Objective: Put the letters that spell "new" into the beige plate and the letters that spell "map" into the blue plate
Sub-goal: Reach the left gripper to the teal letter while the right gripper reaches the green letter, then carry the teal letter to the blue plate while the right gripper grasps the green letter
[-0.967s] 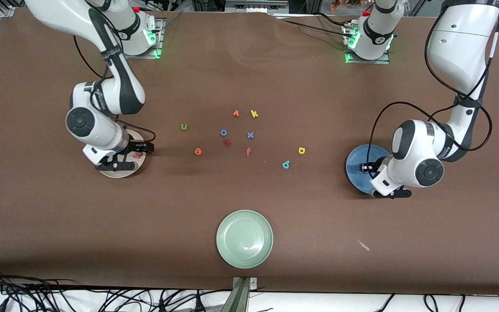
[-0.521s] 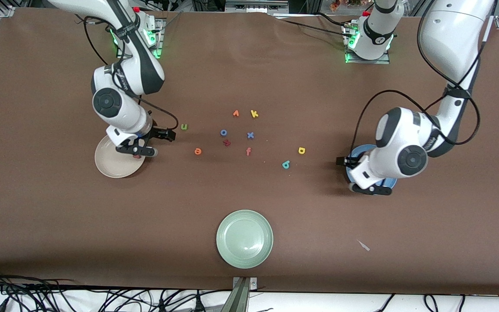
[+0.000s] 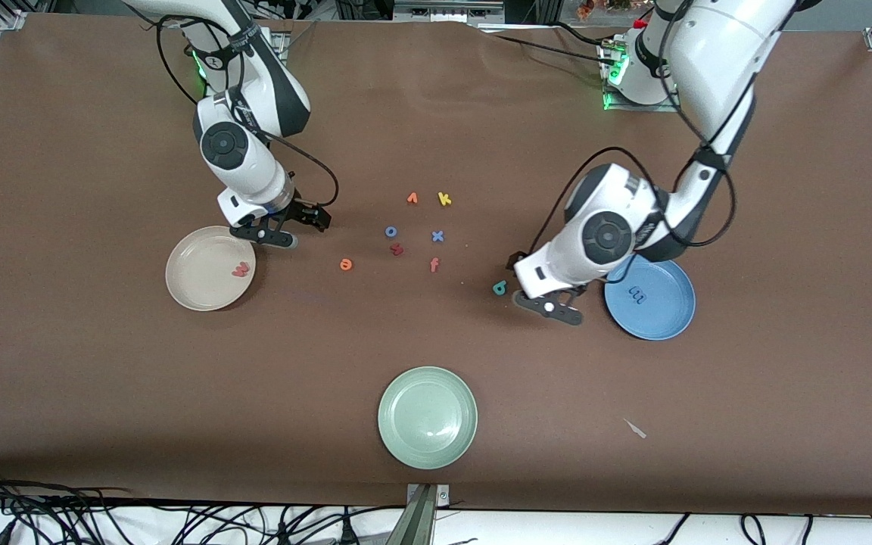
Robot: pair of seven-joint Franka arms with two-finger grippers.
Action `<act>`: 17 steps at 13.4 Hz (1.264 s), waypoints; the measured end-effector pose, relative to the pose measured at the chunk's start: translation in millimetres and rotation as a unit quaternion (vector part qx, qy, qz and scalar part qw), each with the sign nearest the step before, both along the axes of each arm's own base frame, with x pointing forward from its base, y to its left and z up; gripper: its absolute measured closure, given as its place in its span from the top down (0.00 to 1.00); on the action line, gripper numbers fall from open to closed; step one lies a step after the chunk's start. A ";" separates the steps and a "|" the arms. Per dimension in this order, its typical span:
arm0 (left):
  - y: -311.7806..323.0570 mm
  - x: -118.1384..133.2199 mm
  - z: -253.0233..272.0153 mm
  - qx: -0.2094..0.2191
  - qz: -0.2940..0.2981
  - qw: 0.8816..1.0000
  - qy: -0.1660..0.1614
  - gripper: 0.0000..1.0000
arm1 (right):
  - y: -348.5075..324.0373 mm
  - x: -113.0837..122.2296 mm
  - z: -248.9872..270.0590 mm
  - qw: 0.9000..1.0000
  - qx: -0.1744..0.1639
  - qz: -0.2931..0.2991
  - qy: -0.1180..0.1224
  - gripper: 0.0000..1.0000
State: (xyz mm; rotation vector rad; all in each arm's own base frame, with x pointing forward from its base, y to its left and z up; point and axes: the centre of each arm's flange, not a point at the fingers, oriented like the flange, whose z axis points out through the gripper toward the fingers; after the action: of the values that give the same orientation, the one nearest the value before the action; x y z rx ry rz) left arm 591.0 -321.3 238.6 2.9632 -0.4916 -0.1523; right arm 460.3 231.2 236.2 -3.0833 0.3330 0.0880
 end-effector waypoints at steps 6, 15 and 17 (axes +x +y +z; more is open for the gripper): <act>-36.9 -18.8 -49.0 -0.005 -0.025 1.000 -0.016 0.98 | 12.0 -17.1 -28.9 1.000 0.001 0.009 0.006 0.99; -42.3 -22.9 -67.3 0.033 -0.082 0.995 -0.055 0.67 | 29.7 -28.9 -49.7 0.999 0.004 0.046 0.005 0.82; -42.4 -22.7 -68.1 0.034 -0.085 0.994 -0.057 0.60 | 29.4 -29.5 -51.5 0.998 0.004 0.059 0.005 0.78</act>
State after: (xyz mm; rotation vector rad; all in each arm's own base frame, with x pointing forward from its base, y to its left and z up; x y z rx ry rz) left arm 568.4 -363.7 170.5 3.0050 -0.7698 -0.0166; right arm 430.8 260.6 184.7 -3.0931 0.1492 0.1093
